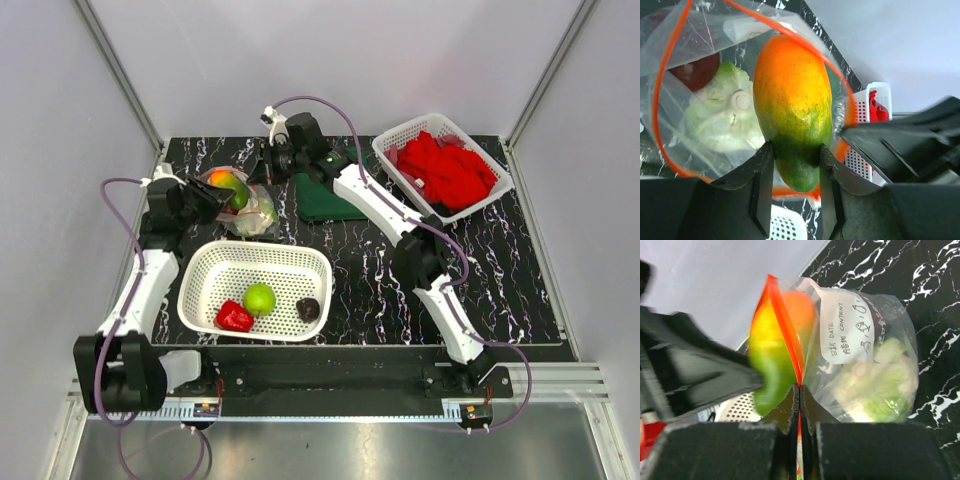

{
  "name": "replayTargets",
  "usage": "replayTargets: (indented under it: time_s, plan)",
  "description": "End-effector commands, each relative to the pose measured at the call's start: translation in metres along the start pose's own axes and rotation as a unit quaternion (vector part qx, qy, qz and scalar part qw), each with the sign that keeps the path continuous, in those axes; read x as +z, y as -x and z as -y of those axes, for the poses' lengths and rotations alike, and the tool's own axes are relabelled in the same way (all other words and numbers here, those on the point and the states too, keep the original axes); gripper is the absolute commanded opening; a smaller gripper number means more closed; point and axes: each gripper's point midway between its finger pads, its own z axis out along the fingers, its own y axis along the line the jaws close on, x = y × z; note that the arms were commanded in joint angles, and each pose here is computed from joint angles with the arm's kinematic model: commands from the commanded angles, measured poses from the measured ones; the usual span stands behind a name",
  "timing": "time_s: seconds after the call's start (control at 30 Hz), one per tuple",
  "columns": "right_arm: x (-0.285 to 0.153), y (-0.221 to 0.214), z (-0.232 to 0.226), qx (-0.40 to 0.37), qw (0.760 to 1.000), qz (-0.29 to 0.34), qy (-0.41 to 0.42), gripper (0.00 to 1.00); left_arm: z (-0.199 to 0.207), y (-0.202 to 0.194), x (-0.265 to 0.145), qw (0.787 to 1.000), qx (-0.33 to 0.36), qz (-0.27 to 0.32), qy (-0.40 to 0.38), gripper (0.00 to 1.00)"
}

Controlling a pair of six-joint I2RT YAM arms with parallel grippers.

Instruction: Open the zip-top bag and remove the fake food

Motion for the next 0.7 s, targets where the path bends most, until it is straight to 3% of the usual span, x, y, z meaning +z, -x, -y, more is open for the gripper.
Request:
replayTargets:
  time_s: [0.0, 0.17, 0.3, 0.53, 0.67]
  plan:
    - [-0.029, 0.029, -0.019, -0.052, 0.998, 0.029, -0.005, 0.00, 0.030, 0.014, -0.034, 0.999, 0.038, 0.018, -0.034, 0.00]
    - [-0.034, 0.031, -0.017, -0.062, 0.997, 0.031, -0.018, 0.00, 0.053, -0.008, -0.067, 0.994, 0.024, -0.026, -0.100, 0.00]
    - [-0.036, 0.034, -0.014, -0.061, 0.997, 0.035, -0.032, 0.00, 0.038, -0.042, -0.088, 0.992, -0.017, -0.073, -0.101, 0.00]
    - [-0.032, 0.035, -0.016, -0.051, 0.998, 0.037, -0.026, 0.00, -0.048, -0.094, -0.102, 0.990, -0.082, -0.108, 0.039, 0.00]
    - [-0.033, 0.040, -0.019, -0.048, 0.998, 0.041, -0.021, 0.00, -0.075, -0.105, -0.099, 0.984, -0.122, -0.099, 0.077, 0.00]
